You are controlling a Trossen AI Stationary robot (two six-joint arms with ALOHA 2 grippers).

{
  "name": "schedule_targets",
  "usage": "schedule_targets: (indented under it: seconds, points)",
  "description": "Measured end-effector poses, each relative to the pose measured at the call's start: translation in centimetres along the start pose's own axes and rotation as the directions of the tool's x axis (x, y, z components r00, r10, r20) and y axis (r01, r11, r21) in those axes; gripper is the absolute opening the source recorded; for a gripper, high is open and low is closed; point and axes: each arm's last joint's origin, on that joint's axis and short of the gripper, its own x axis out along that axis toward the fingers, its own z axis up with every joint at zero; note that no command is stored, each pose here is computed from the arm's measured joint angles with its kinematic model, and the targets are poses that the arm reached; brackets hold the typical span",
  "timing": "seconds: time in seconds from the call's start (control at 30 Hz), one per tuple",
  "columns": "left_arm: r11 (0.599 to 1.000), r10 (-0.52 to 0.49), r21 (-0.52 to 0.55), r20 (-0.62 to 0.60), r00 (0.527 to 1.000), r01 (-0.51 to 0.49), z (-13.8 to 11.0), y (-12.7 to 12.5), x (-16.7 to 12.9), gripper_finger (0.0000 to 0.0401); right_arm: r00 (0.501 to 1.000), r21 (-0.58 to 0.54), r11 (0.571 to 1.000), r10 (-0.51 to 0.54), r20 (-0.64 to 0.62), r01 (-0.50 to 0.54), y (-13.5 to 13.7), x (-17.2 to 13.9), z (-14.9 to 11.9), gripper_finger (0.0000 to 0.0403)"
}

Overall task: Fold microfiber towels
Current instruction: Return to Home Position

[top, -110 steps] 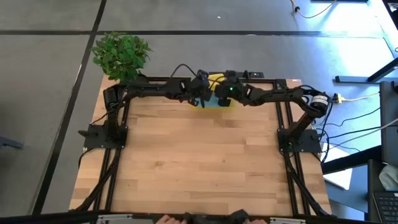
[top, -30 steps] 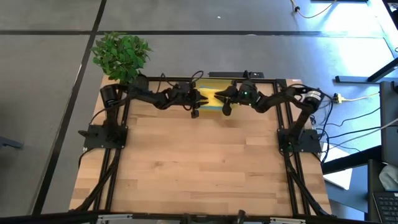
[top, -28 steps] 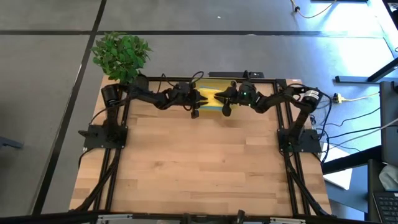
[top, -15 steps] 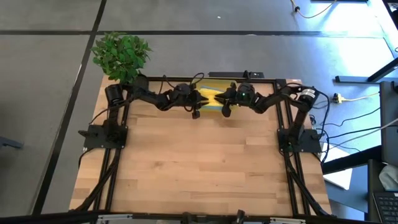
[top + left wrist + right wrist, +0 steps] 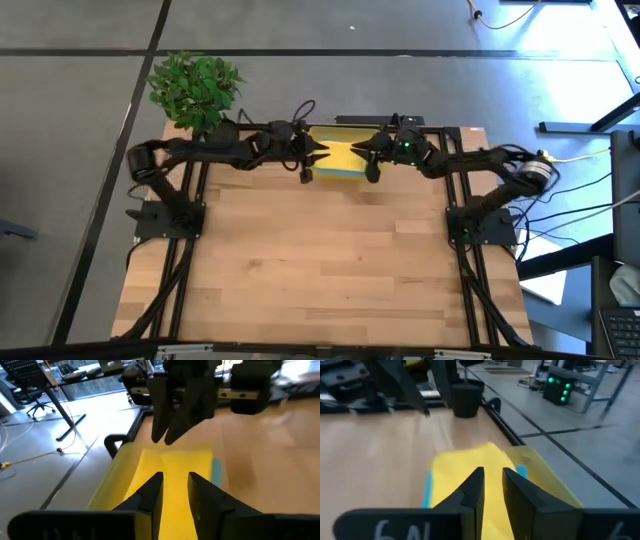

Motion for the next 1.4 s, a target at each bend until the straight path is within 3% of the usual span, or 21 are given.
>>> schedule_targets:
  seconds: [0.17,0.37,0.57,0.8,1.13,1.3,1.4]
  points:
    - [0.998,-0.051,-0.043,0.064,0.997,0.054,4.0,-1.6,-4.2,0.0080,0.996,0.035,0.995,0.088,0.023,-0.089,0.9,-2.5,2.7,0.0071]
    - [0.994,-0.105,-0.021,0.187,0.977,0.111,5.6,-4.8,-10.4,0.0080,0.977,0.028,0.976,0.214,0.013,-0.215,3.6,-5.8,5.1,0.0071]
    - [0.996,-0.065,-0.044,0.323,0.944,0.084,4.7,-6.3,-17.5,0.0080,0.955,-0.053,0.960,0.280,0.099,-0.276,6.5,-10.3,7.8,0.0071]
    - [0.992,-0.071,-0.065,0.439,0.896,0.111,1.7,-6.9,-24.3,0.0080,0.974,-0.119,0.984,0.154,0.169,-0.135,7.9,-16.7,8.9,0.0071]
    - [0.991,-0.049,-0.081,0.530,0.847,0.107,-2.5,-7.4,-28.1,0.0080,0.942,-0.118,0.984,0.165,0.294,-0.136,8.1,-23.1,7.5,0.0071]
    - [0.987,-0.058,-0.104,0.497,0.866,0.126,-3.5,-7.6,-28.1,0.0080,0.921,-0.114,0.987,0.150,0.359,-0.117,8.1,-24.6,5.1,0.0072]
    - [0.986,-0.064,-0.103,0.477,0.876,0.128,-3.6,-7.6,-28.0,0.0080,0.930,-0.084,0.991,0.127,0.345,-0.104,8.1,-24.0,4.0,0.0072]
